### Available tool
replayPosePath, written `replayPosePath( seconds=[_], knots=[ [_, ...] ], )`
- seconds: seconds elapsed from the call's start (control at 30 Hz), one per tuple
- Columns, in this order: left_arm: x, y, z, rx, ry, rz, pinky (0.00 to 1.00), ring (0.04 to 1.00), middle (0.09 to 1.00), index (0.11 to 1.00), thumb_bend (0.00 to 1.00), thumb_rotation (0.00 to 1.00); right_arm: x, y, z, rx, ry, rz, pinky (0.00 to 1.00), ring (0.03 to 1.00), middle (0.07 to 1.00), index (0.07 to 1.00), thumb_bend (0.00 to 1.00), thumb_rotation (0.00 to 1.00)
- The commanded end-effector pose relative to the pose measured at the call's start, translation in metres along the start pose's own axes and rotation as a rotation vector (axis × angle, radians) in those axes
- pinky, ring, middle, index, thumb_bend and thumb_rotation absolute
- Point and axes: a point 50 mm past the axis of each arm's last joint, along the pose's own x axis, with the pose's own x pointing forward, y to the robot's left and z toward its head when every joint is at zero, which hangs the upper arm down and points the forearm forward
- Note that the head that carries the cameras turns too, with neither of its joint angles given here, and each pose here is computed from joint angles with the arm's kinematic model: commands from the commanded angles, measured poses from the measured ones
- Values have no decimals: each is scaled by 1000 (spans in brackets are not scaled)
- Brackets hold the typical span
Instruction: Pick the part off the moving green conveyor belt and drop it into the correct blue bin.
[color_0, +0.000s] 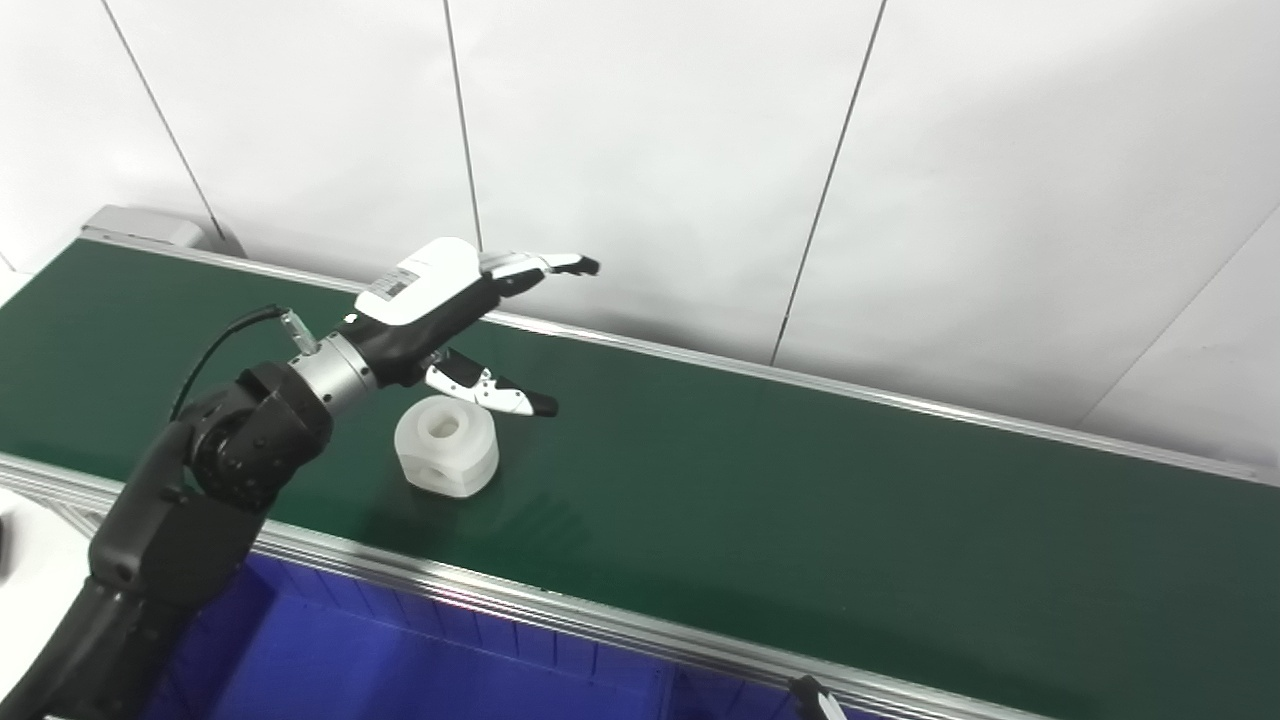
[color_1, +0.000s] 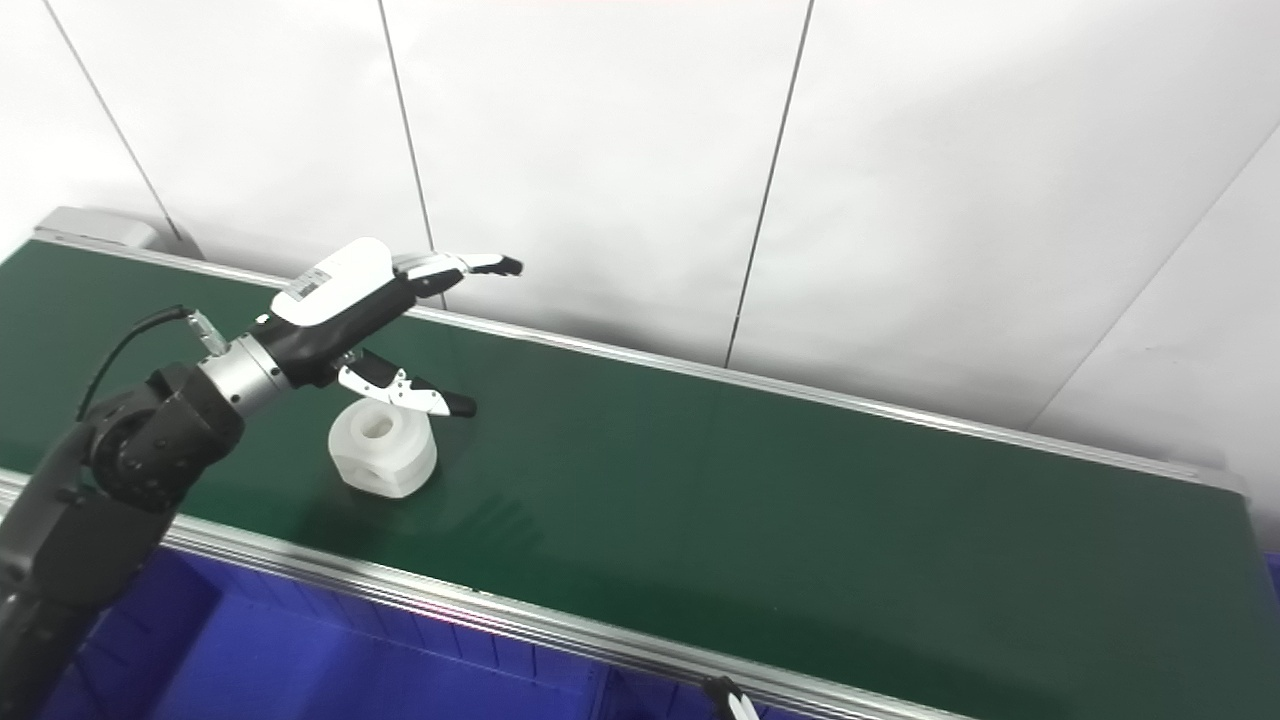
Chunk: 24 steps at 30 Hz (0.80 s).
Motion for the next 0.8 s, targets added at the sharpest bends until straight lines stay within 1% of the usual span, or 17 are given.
replayPosePath(
  seconds=[0.0, 0.1, 0.23, 0.27, 0.4, 0.47, 0.5, 0.53, 0.57, 0.6, 0.63, 0.7, 0.73, 0.77],
  knots=[
    [4, 22, -5, 34, -27, 55, 815, 863, 868, 861, 833, 397, -1, -2, 9, 3, -71, -12, 836, 926, 964, 938, 104, 493],
    [3, 19, -10, 18, -25, 40, 815, 859, 861, 850, 868, 381, -3, -3, 8, 3, -69, -11, 836, 925, 964, 937, 108, 492],
    [1, 12, -13, -5, -24, 16, 820, 851, 862, 846, 904, 329, -5, -4, 8, 5, -69, -12, 842, 928, 966, 940, 112, 504],
    [1, 11, -13, -8, -22, 9, 829, 855, 868, 851, 907, 324, -6, -4, 9, 5, -69, -13, 842, 928, 966, 939, 114, 523],
    [-3, 4, -18, -35, 3, -35, 811, 867, 884, 871, 933, 347, -6, -3, 10, 5, -67, -16, 842, 928, 965, 937, 119, 565],
    [-7, -4, -24, -54, 36, -78, 822, 884, 899, 888, 945, 363, -7, -3, 10, 12, -68, -16, 846, 930, 967, 938, 120, 571],
    [-10, -13, -30, -101, 53, -111, 826, 889, 904, 893, 948, 367, -7, -3, 9, 14, -67, -19, 848, 931, 967, 938, 120, 571],
    [-12, -21, -35, -145, 74, -148, 804, 905, 935, 921, 939, 340, -7, -2, 9, 18, -66, -21, 846, 928, 965, 937, 128, 594],
    [-13, -31, -42, -173, 103, -199, 745, 875, 946, 942, 927, 312, -7, -2, 9, 19, -64, -24, 845, 925, 963, 934, 136, 638],
    [-13, -42, -49, -178, 141, -259, 728, 858, 939, 943, 920, 310, -6, -2, 9, 21, -62, -26, 845, 925, 963, 934, 136, 650],
    [-12, -53, -59, -168, 195, -328, 704, 827, 911, 930, 912, 306, -6, -2, 9, 21, -64, -27, 845, 925, 962, 935, 136, 661],
    [-11, -71, -77, -158, 278, -420, 663, 767, 838, 890, 903, 271, -6, -2, 10, 23, -66, -28, 844, 925, 962, 936, 132, 671],
    [-11, -78, -84, -172, 314, -451, 605, 695, 768, 858, 899, 221, -6, -2, 11, 23, -67, -30, 842, 924, 962, 936, 133, 674],
    [-10, -83, -89, -183, 336, -470, 533, 616, 712, 810, 883, 136, -6, -3, 12, 22, -68, -32, 839, 923, 961, 935, 136, 694]
  ],
)
